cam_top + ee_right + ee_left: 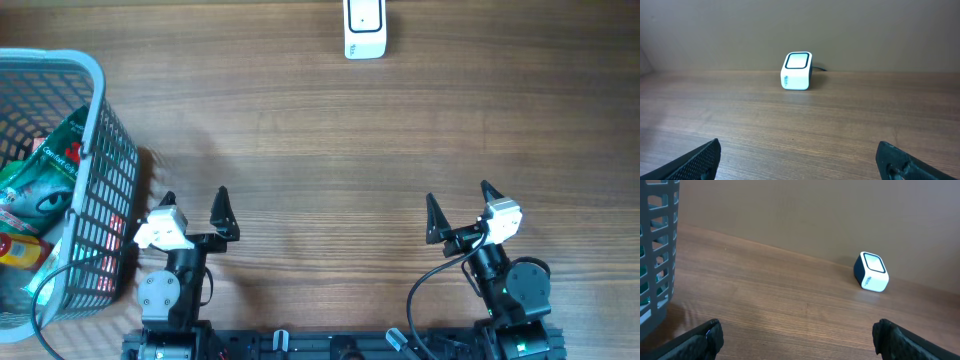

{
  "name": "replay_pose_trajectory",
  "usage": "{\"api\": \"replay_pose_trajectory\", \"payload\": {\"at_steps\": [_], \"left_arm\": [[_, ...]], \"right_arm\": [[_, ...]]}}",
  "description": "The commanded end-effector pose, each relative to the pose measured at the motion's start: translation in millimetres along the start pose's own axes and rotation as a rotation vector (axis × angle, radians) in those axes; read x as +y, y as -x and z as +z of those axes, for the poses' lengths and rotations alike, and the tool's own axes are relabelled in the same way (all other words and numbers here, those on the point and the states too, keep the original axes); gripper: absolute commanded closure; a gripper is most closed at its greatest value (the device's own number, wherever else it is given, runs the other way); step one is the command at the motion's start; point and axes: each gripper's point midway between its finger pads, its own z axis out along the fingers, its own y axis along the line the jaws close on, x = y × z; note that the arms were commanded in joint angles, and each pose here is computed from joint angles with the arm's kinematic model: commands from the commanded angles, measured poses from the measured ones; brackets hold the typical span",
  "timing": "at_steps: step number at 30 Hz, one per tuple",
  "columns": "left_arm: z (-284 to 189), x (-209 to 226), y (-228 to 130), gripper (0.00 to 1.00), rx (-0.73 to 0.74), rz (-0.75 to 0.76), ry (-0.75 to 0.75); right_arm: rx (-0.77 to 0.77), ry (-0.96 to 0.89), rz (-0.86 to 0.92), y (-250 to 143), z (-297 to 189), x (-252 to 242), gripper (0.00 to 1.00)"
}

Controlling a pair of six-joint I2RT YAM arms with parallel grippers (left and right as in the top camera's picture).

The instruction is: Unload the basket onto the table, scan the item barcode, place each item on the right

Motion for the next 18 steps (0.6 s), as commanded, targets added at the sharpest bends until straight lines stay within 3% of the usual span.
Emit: {"api": "replay_pose_trajectory", "payload": {"at_steps": [1, 18], "left_arm": [[0.0, 2.6, -1.3, 0.0, 0.004, -0.015, 0.012], [-0.2, -7.0, -3.8, 0.0, 0.02, -0.016, -0.044]], "right_arm": [[0.003, 0.018, 0.017, -0.9, 0.3, 3.3, 0.0], [0.003, 0.018, 0.017, -0.9, 0.3, 3.3, 0.0]]}}
